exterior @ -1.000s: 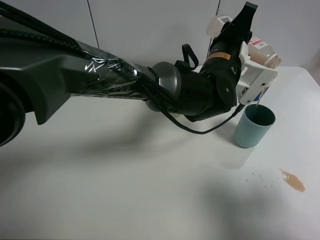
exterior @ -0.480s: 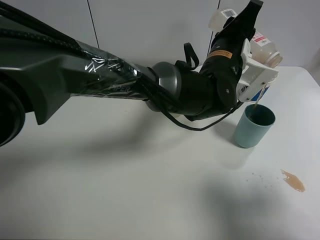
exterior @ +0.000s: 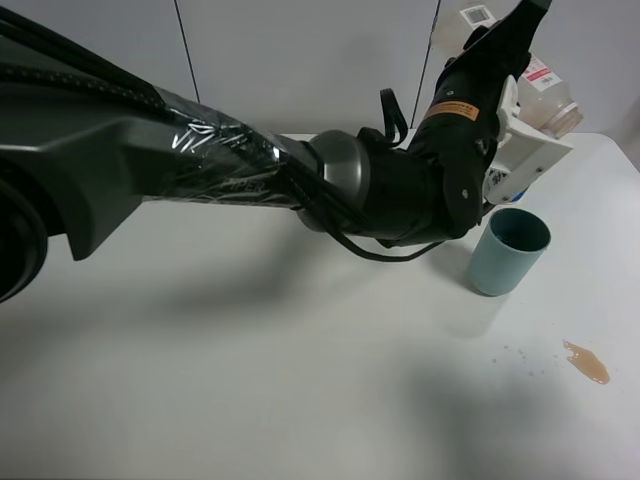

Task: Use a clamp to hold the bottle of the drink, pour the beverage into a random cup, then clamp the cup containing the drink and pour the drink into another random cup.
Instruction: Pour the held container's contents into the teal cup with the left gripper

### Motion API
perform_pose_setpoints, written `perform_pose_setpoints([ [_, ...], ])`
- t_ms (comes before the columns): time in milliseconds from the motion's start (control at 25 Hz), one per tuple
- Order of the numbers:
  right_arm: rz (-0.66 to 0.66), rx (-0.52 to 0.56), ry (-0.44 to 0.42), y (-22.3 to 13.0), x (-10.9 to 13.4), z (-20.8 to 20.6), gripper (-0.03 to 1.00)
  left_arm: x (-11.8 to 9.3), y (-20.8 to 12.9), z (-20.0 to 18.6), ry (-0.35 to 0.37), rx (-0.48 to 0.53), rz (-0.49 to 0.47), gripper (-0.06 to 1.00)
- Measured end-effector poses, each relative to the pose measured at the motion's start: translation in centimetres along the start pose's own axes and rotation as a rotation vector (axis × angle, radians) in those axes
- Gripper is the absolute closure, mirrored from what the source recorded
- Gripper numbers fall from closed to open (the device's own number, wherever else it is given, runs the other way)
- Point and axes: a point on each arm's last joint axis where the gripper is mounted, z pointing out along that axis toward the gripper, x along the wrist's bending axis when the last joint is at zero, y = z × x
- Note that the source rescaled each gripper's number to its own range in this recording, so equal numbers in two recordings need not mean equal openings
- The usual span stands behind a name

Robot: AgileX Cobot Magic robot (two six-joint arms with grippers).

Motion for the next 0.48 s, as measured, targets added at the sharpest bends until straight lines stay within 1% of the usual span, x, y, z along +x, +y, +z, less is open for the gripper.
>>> perform_pose_setpoints([
  [360, 0.000, 0.000, 0.000, 0.00, 0.00, 0.00, 0.11, 0.18, 0.39, -0.28, 0.003, -0.010, -0.008, 0.89],
  [440, 0.000, 0.000, 0.000, 0.00, 0.00, 0.00, 0.11, 0.21, 0.32, -0.27, -0.003, -0.006, -0.044, 0.89],
  [480, 0.000, 0.000, 0.000, 0.00, 0.00, 0.00, 0.11, 0.25, 0.22, -0.26, -0.018, -0.003, -0.072, 0.89],
])
